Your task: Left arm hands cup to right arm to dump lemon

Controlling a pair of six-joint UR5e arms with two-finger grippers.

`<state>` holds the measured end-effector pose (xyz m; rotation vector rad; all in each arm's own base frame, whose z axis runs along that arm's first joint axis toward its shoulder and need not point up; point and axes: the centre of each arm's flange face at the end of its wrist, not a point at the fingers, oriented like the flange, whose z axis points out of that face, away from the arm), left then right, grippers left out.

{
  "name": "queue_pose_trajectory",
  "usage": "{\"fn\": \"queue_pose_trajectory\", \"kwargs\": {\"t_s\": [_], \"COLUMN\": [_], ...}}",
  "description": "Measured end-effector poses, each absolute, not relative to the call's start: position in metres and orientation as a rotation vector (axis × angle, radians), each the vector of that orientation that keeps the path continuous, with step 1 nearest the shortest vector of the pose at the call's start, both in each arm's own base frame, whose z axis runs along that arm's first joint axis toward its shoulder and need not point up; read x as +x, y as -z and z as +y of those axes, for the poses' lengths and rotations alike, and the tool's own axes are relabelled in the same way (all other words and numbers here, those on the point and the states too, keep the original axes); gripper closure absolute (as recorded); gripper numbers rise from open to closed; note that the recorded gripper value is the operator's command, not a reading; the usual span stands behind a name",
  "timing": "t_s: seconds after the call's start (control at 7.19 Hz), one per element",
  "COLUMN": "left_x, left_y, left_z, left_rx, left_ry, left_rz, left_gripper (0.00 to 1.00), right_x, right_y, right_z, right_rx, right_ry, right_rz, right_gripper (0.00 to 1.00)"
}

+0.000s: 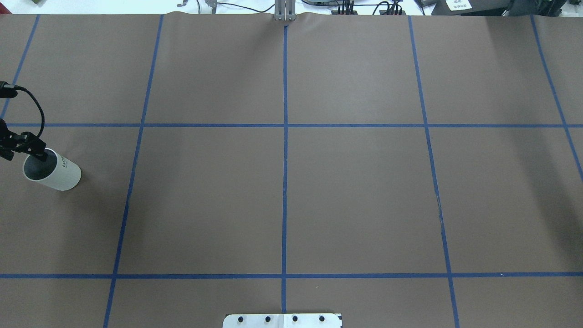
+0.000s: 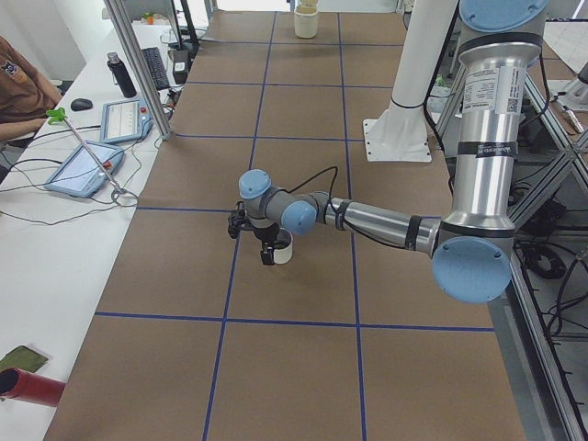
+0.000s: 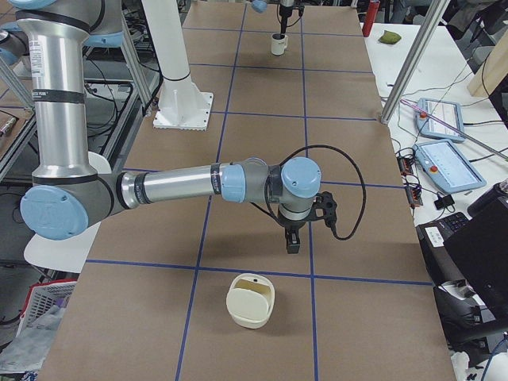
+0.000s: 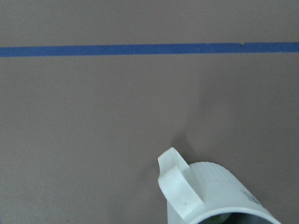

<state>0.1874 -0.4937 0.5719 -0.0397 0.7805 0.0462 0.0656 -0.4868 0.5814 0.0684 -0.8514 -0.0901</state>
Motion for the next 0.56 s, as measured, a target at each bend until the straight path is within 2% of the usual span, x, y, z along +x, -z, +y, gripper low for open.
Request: {"fn": "queue_pose_trajectory", "kwargs": {"t_s": [0.14,0.28,0.56], "left_x": [0.1882,0.1883,0.1861], "left_y": [-0.5728,-0.5716,-0.563], "left_z": [-0.4946,-0.4945,-0.4911], "left_rx": [-0.034,-0.031,-0.023], "left_ry": [-0.049,-0.051,-0.055], "left_rz": [0.787,0.791,0.802], "left_gripper": [0.88,1.0,1.0], "right_x": [0.0656,0.0657,0.0655], "right_y": [-0.5816,-0.5817,-0.5806], "right_z": [-0.4867,-0.4867,-0.4871], "right_rx": [0.068,0.068,0.069], "right_ry": [0.09,0.09,0.09], "right_rz": [-0.851,-0.849,-0.853], "right_gripper": [0.0,0.0,0.0]}}
